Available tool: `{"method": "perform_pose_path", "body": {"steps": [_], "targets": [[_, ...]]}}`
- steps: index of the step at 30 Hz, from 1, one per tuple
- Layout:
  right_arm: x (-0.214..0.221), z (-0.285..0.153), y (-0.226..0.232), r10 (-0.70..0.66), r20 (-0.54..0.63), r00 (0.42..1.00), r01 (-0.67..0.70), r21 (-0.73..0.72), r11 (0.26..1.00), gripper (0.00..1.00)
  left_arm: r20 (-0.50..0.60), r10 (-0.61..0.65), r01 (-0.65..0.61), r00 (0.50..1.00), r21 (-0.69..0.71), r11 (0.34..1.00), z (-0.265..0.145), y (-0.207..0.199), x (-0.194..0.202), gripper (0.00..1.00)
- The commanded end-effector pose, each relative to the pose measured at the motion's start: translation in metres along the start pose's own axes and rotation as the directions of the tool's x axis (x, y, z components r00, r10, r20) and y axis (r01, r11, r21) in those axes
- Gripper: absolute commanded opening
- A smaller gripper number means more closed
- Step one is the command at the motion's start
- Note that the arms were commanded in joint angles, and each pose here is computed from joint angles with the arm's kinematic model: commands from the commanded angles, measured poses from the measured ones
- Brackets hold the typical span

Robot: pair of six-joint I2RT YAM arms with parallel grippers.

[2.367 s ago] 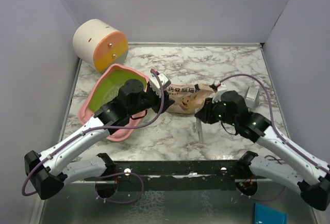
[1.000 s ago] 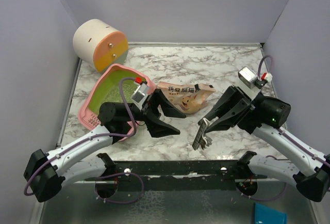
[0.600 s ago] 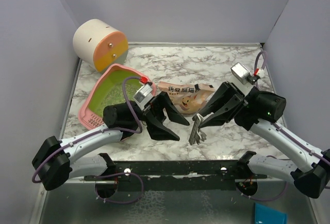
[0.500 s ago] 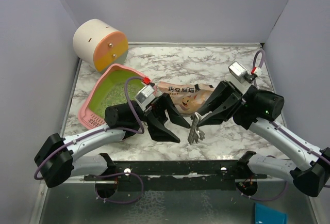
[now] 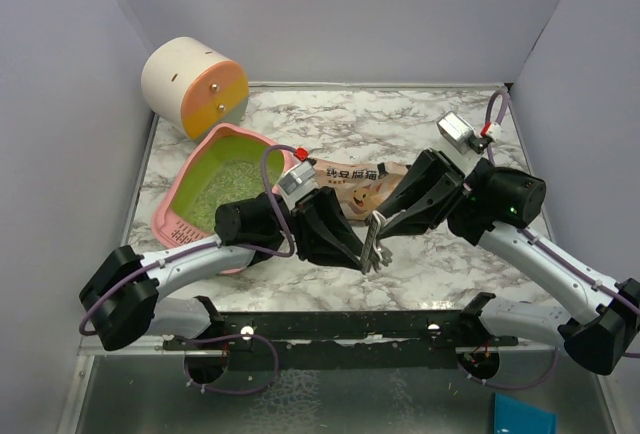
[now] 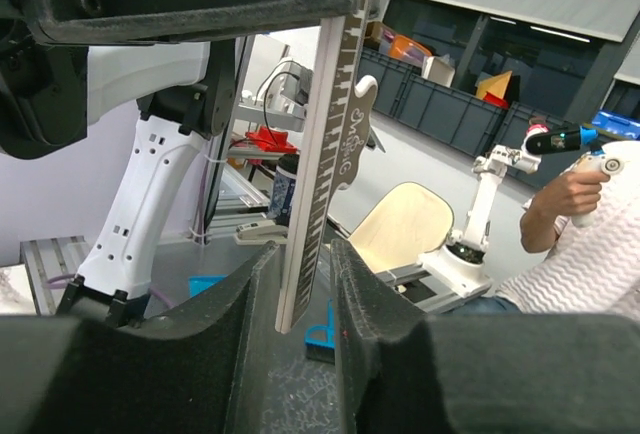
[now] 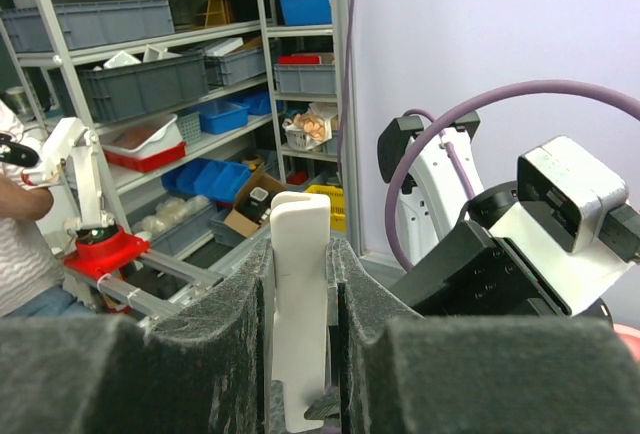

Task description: Fill the litter box with clean litter

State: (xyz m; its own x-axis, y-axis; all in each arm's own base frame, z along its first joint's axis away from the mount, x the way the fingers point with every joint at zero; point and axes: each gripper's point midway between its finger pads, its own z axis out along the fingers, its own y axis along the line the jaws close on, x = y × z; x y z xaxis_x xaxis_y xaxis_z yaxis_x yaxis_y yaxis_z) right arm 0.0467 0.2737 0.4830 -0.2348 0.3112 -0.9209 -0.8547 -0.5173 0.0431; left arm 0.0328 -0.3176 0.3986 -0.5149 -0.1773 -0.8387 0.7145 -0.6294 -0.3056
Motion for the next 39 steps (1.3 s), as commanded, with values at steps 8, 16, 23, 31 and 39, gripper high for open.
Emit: {"method": "perform_pose_path", "body": {"steps": [8, 16, 23, 31, 39], "targets": [[-0.004, 0.002, 0.002, -0.048, 0.003, 0.999, 0.048, -0.021, 0.999, 0.02, 0.031, 0.094, -0.098, 0.995, 0.141, 0.985, 0.004, -0.032, -0.006, 0.38], [0.0, 0.001, -0.002, -0.026, 0.015, 1.0, 0.026, -0.022, 0.999, 0.01, 0.036, 0.113, -0.117, 0.993, 0.147, 0.982, 0.005, -0.036, -0.007, 0.14], [0.002, 0.0, -0.024, 0.041, 0.001, 0.999, -0.041, 0.11, 0.993, 0.4, 0.025, 0.101, -0.103, 0.995, 0.123, 0.987, 0.002, -0.032, -0.003, 0.0], [-0.003, -0.044, -0.089, 0.034, 0.018, 0.999, -0.037, 0.649, 0.76, 0.59, 0.092, 0.167, -0.134, 0.982, -0.288, 0.948, -0.013, 0.032, -0.019, 0.0], [0.027, -0.085, -0.104, 0.093, 0.071, 0.993, -0.112, 0.806, 0.581, 0.59, 0.134, 0.275, -0.139, 0.952, -0.613, 0.778, -0.043, 0.077, -0.045, 0.0]]}}
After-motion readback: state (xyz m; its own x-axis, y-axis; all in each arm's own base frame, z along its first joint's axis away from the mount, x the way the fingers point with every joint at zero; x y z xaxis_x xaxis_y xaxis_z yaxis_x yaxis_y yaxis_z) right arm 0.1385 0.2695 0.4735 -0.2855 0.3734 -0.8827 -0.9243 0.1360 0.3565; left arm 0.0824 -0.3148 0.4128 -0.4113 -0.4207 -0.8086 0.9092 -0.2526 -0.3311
